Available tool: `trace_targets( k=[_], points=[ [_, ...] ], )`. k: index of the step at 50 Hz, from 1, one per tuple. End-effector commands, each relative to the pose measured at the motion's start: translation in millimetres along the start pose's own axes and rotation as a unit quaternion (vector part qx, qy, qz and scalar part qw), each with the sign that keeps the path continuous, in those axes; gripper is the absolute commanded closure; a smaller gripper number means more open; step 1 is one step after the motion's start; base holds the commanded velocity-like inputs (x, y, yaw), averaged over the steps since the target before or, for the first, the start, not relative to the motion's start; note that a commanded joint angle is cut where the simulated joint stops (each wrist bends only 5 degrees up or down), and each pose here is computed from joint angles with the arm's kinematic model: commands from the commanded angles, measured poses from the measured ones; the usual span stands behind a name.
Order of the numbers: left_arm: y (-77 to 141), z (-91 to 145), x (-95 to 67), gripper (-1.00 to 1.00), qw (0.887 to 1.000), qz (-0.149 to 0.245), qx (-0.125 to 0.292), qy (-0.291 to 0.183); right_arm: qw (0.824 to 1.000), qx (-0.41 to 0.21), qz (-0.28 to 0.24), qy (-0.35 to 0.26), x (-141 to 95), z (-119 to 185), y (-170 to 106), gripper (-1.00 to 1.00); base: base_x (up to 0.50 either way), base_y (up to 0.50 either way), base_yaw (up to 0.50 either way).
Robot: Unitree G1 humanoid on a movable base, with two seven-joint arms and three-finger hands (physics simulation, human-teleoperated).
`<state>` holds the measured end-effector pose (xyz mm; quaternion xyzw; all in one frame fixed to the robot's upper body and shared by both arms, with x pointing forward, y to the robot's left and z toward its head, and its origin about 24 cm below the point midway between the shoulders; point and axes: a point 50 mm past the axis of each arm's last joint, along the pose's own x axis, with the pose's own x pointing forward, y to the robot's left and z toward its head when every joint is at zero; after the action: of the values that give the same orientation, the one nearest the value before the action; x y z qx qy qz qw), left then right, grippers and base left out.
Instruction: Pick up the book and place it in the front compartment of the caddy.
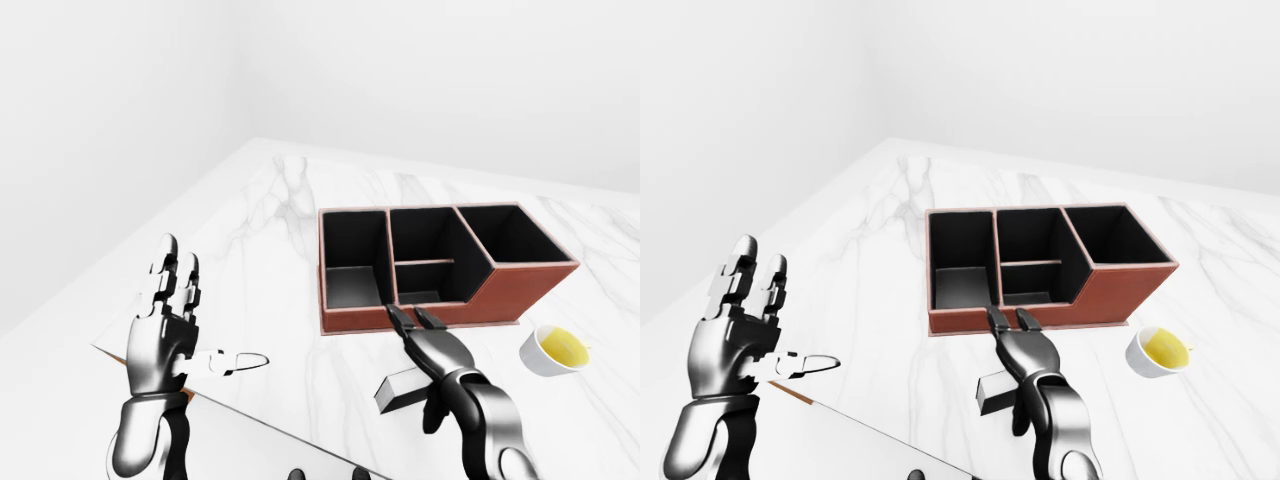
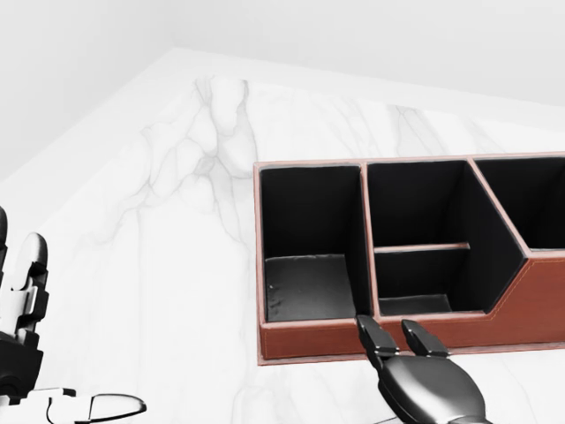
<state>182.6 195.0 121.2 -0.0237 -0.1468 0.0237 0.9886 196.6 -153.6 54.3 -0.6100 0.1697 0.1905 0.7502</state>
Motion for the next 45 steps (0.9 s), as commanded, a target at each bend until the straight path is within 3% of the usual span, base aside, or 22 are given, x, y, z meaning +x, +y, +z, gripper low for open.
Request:
trace_targets(
  k=[1,3,4,5,6,7,31,39,45],
  points=[
    [0.8,-8.6,3.9,-1.0,1.0,0.008,-0.005,0.013,0.999,-0.013,0.038,-0.008,13.9,7.1,13.5,-1.0,0.0,0.0,0.0],
    [1.3,-7.6,3.7,-1.0,1.0,0.009,-0.005,0.011,0.999,-0.013,0.039,-0.011,14.7,8.0,13.5,-0.98,0.0,0.0,0.0],
    [1.4,-7.6,3.9,-1.0,1.0,0.009,-0.005,0.011,0.999,-0.013,0.042,-0.011,15.3,7.4,14.6,-0.66,0.0,0.0,0.0],
    [1.4,-7.9,4.3,-1.0,1.0,0.009,-0.005,0.011,0.999,-0.013,0.042,-0.011,15.0,7.2,14.8,-0.22,0.0,0.0,0.0],
    [1.3,-7.9,4.6,-1.0,1.0,0.009,-0.005,0.011,0.999,-0.013,0.042,-0.012,14.4,7.3,14.7,0.86,0.0,0.0,0.0],
    [1.3,-7.6,4.6,-1.0,1.0,0.009,-0.005,0.01,0.999,-0.012,0.041,-0.013,14.1,7.5,14.5,1.0,0.0,0.0,0.0],
    [1.3,-6.0,4.4,-1.0,1.0,0.009,-0.005,0.007,0.999,-0.006,0.036,-0.019,13.3,7.8,11.8,1.0,0.0,0.0,0.0],
    [1.8,-4.8,4.1,-1.0,1.0,0.01,-0.005,0.005,1.0,-0.013,0.0,-0.025,8.0,13.1,-3.0,1.0,0.0,0.0,0.0],
    [1.6,-4.8,3.2,-1.0,1.0,0.01,-0.005,0.005,0.996,-0.015,-0.078,-0.041,-7.6,22.2,-32.9,1.0,0.0,0.0,0.0]
  ],
)
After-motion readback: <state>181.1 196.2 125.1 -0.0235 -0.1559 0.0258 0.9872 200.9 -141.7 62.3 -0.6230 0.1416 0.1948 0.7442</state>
